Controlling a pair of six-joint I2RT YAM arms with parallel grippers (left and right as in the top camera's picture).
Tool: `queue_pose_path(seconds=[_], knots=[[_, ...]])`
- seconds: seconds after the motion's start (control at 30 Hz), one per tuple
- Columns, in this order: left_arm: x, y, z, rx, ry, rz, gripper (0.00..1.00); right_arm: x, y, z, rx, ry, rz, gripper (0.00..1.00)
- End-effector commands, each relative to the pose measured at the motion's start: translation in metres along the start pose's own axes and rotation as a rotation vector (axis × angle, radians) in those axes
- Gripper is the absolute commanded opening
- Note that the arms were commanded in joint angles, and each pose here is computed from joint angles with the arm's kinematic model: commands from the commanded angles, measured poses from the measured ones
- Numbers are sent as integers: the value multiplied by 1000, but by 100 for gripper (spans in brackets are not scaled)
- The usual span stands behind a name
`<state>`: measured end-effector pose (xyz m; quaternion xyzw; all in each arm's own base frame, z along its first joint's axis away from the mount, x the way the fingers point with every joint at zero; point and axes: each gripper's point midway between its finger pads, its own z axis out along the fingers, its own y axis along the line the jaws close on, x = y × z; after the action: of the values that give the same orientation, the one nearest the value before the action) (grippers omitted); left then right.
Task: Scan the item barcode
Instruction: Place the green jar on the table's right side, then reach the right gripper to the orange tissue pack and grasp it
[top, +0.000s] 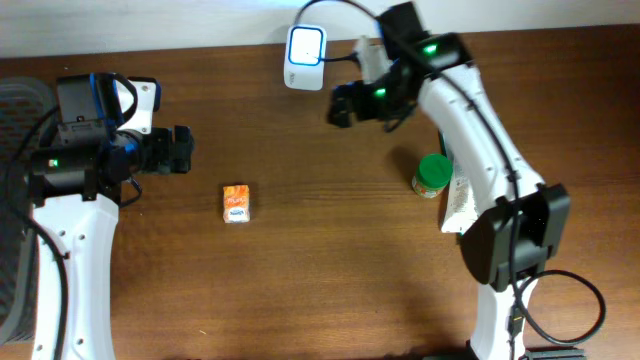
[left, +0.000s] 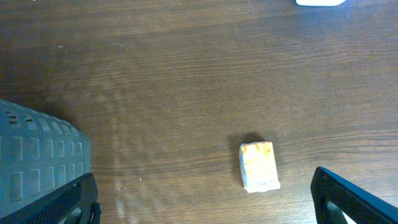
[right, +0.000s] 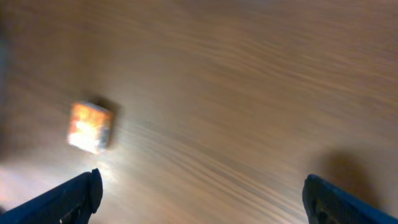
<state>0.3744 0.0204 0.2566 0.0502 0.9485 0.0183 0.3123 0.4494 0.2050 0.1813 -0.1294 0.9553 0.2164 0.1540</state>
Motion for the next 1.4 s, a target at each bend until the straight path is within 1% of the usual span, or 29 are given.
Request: queue_pose_path(seconds=[0.0, 0.07, 0.13, 0.2, 0.3, 0.4, 0.57, 0.73, 1.0, 1.1, 1.13, 1.2, 1.23, 1.3, 1.37], knots=[[-3, 2, -3, -7, -9, 13, 99, 10, 41, 42, -106, 41, 95, 79], [-3, 2, -3, -7, -9, 13, 99, 14, 65, 71, -132, 45, 116, 63], [-3, 2, -3, -7, -9, 13, 99, 19, 83, 93, -150, 54, 132, 49], [-3, 2, -3, -7, -10, 13, 99, 30, 101, 121, -164, 79, 166, 47], [-3, 2, -3, -7, -10, 13, 99, 50, 113, 153, -158, 139, 223, 46], [-3, 3, -3, -8, -10, 13, 99, 69, 124, 176, -155, 191, 211, 45], [-3, 2, -3, -7, -9, 13, 99, 84, 139, 196, -160, 218, 193, 45], [-3, 2, -3, -7, -9, 13, 99, 104, 150, 216, -160, 261, 183, 40], [-3, 2, -3, -7, -10, 13, 99, 128, 160, 247, -156, 294, 146, 38], [-3, 2, -3, -7, -9, 13, 99, 130, 157, 252, -137, 291, 141, 33], [-3, 2, -3, -7, -10, 13, 99, 129, 155, 252, -126, 284, 137, 29], [-3, 2, -3, -7, -9, 13, 99, 126, 150, 252, -114, 273, 113, 20], [-3, 2, -3, -7, -9, 13, 99, 126, 149, 252, -114, 271, 112, 18], [-3, 2, -3, -7, -9, 13, 99, 121, 144, 250, -106, 260, 99, 5], [-3, 2, -3, -7, -10, 13, 99, 110, 130, 238, -57, 241, 110, 4]])
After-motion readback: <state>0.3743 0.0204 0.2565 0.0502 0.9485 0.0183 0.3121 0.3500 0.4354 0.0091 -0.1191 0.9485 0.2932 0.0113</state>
